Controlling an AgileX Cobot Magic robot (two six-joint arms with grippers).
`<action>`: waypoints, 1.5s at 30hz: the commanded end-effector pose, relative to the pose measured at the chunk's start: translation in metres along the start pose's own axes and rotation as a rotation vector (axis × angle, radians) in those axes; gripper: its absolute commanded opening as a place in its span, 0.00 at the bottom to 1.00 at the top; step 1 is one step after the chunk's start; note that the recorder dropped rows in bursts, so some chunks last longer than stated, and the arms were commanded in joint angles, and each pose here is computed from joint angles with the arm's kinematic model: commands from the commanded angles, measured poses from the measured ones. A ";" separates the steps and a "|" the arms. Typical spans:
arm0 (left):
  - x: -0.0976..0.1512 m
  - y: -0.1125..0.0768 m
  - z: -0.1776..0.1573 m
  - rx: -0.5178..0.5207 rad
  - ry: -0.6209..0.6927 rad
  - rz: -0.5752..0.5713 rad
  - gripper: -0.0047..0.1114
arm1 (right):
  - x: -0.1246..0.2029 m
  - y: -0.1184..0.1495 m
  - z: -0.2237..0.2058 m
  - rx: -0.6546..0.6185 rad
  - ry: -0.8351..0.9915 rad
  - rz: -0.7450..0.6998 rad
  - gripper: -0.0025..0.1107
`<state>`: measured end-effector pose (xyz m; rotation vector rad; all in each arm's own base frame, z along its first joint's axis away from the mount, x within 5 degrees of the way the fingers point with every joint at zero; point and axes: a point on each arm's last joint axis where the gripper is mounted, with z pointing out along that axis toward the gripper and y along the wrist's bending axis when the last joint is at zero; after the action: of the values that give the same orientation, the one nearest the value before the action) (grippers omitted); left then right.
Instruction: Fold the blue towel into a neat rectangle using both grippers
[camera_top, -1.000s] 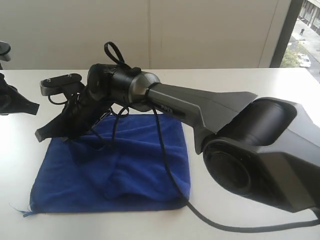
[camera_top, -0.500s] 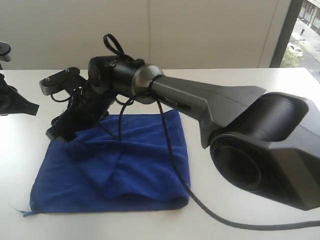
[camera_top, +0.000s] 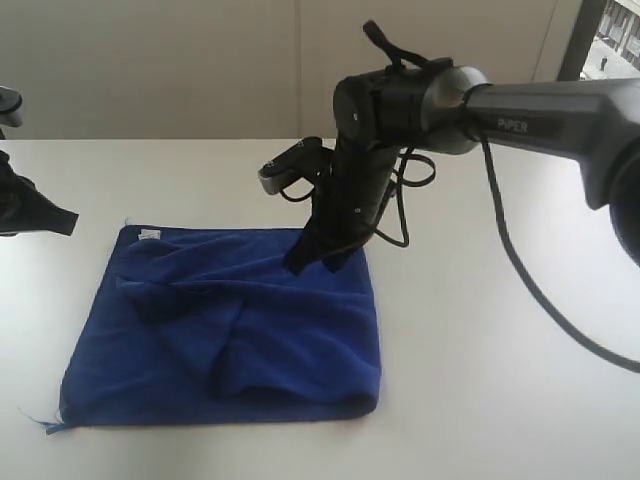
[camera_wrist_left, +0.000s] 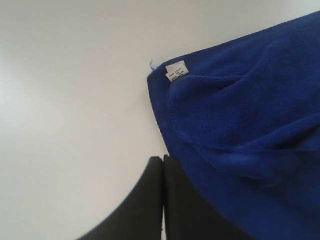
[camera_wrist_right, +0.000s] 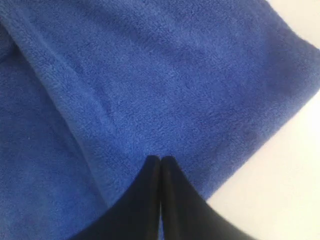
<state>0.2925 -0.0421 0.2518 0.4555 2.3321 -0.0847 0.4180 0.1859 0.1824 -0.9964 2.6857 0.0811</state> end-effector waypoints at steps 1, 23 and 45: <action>0.002 -0.001 -0.002 0.013 0.011 -0.022 0.04 | 0.001 0.001 0.012 -0.019 -0.024 0.014 0.02; 0.002 -0.001 -0.002 0.015 0.015 -0.022 0.04 | 0.060 -0.031 0.072 0.107 0.288 0.058 0.02; 0.002 -0.002 -0.002 0.019 0.015 -0.029 0.04 | 0.184 -0.125 0.032 0.300 0.383 0.164 0.02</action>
<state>0.2916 -0.0425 0.2511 0.4568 2.3433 -0.0934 0.3806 -0.0011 0.1236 -0.7388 2.9275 -0.4627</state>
